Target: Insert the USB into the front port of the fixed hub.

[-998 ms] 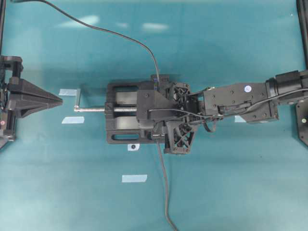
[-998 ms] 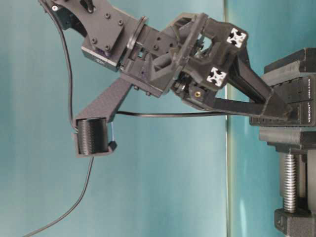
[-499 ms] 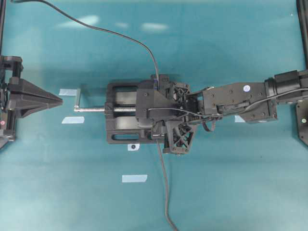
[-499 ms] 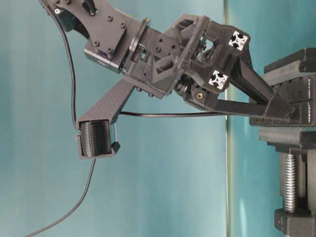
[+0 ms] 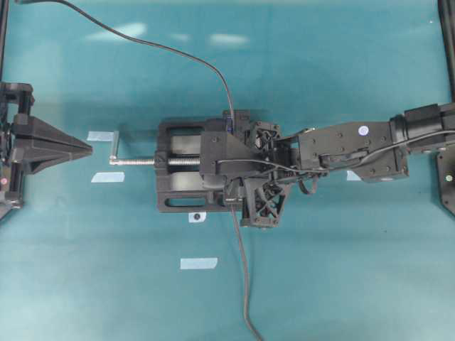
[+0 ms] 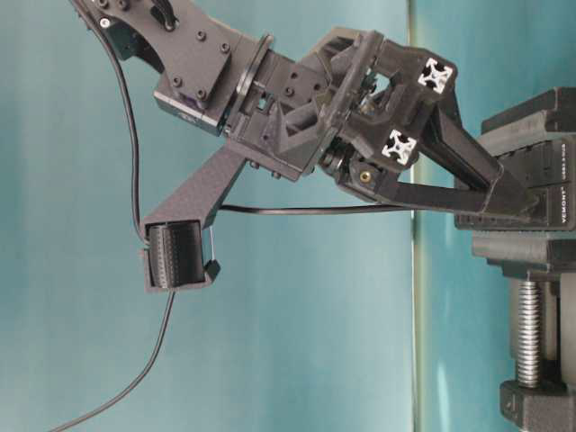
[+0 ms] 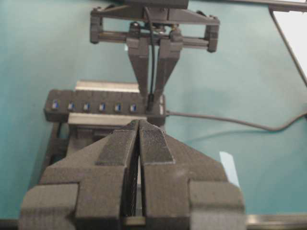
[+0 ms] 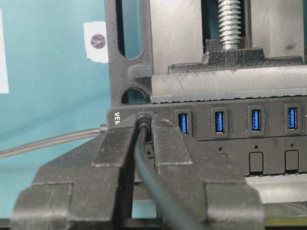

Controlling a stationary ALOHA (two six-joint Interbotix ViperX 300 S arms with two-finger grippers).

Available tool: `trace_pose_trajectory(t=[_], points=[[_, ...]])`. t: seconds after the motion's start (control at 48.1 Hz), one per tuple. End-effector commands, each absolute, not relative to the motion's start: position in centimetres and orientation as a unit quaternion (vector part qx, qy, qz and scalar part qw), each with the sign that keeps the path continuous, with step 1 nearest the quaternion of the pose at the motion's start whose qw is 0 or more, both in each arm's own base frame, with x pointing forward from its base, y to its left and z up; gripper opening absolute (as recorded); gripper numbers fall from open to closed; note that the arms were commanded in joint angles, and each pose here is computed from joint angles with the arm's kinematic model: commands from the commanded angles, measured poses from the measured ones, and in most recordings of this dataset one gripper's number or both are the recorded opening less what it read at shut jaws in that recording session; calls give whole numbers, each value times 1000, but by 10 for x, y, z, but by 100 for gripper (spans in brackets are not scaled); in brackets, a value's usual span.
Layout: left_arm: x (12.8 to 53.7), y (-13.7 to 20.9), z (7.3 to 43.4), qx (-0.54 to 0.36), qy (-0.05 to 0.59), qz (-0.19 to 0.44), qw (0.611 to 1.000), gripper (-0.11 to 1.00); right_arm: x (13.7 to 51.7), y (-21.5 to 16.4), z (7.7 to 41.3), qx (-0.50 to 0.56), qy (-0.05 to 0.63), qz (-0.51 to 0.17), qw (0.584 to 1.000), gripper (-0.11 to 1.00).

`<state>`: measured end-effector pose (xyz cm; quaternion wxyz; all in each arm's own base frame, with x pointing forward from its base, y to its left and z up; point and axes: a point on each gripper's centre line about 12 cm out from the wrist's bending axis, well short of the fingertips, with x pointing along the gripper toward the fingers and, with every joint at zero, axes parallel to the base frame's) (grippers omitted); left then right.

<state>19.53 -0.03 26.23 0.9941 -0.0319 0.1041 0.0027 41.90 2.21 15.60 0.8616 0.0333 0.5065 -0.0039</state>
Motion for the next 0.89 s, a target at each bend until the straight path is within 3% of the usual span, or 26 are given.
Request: trace_pose_trajectory(t=[0.0, 0.229, 0.562, 0.874], points=[[197, -1, 267, -31, 96, 1, 995, 0, 420, 28, 166, 36, 496, 1, 867, 8], [197, -1, 267, -31, 96, 1, 995, 0, 421, 28, 174, 37, 487, 1, 873, 17], [194, -1, 269, -32, 88, 1, 996, 0, 419, 23, 202, 40, 465, -3, 884, 56], [192, -1, 269, -33, 87, 1, 996, 0, 418, 20, 204, 41, 462, -5, 886, 58]])
